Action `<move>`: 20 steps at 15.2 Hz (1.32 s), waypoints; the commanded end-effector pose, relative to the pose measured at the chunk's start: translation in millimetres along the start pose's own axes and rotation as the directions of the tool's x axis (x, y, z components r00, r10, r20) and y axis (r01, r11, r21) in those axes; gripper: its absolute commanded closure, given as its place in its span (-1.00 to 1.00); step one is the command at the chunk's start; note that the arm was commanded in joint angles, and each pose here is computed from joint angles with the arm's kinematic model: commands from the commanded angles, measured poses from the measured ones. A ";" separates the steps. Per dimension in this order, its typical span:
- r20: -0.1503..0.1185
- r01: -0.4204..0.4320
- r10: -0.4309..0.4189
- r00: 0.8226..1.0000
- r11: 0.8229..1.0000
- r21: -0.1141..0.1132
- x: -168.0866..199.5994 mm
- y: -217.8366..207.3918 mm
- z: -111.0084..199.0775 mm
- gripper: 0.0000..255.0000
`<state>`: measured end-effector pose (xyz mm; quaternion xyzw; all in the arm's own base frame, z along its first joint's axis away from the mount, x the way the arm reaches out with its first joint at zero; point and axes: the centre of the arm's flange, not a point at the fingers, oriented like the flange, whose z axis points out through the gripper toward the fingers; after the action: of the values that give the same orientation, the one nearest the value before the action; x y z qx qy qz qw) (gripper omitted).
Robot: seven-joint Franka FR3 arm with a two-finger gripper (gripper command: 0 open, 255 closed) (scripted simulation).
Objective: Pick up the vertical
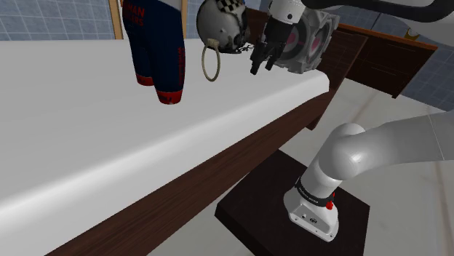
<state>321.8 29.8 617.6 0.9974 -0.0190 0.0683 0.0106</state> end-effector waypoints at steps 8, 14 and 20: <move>0.062 -0.128 0.128 0.990 0.992 -0.006 90.0 -35.0 -28.1 -1.00; 0.114 -0.235 0.236 0.965 0.972 -0.017 171.5 -55.6 -47.6 -1.00; 0.132 -0.275 0.275 0.952 0.961 -0.022 200.4 -61.2 -38.0 -1.00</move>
<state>517.0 83.9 686.7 0.9875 -0.1575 0.0021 0.0017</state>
